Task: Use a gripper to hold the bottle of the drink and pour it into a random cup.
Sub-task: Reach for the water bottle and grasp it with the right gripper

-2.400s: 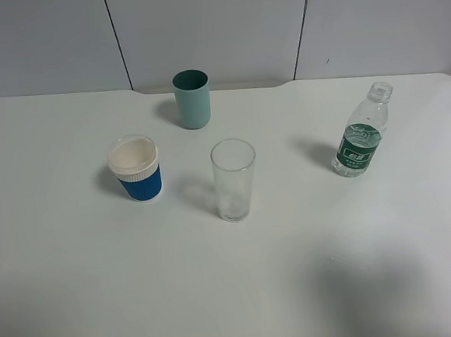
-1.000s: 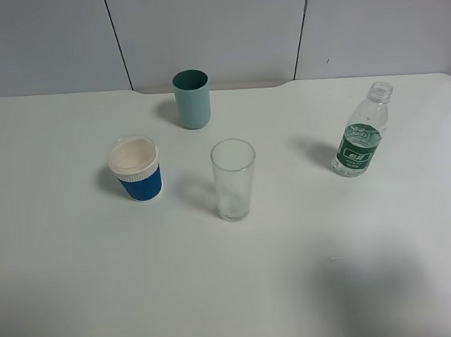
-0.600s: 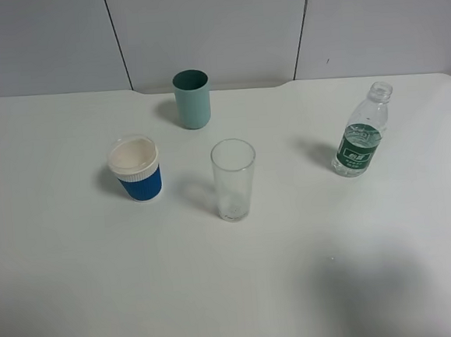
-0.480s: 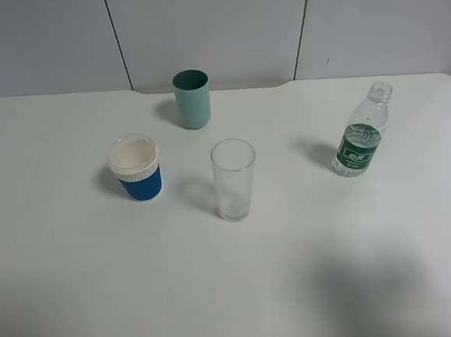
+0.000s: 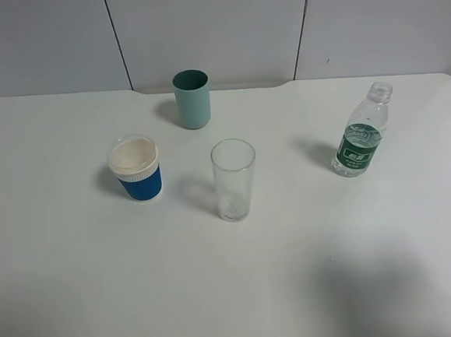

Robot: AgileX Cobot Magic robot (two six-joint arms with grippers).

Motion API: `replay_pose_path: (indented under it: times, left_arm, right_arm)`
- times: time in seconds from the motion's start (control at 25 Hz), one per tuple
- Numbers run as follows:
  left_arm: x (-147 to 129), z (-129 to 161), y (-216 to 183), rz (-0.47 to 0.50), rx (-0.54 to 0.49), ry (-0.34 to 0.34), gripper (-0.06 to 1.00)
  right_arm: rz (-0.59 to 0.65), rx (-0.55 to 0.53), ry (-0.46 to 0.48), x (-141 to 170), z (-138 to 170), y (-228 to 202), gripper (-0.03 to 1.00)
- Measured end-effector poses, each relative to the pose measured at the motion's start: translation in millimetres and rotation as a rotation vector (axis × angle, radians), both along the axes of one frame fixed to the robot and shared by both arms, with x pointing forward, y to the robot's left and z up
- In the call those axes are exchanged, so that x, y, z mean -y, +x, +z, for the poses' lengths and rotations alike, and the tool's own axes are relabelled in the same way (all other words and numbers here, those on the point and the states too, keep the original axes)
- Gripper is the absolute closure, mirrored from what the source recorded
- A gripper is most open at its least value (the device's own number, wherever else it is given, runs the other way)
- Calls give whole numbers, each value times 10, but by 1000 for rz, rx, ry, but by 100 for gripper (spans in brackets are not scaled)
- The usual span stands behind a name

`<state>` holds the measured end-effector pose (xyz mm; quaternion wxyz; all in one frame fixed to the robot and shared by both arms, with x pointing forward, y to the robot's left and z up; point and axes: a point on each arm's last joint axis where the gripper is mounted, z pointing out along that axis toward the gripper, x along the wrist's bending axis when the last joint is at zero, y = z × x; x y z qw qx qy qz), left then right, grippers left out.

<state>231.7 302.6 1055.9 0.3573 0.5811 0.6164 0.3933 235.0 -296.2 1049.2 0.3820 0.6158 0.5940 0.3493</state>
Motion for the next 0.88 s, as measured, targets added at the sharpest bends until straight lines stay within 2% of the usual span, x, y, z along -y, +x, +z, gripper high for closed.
replay_pose_path:
  times: [0.68,0.88]
  left_arm:
    - [0,0,0,0,0,0,-4]
    - [0,0,0,0,0,0,-4]
  right_arm:
    - [2,0,0,-1,0,0,12]
    - [31,-9,41,-36,66,72,12]
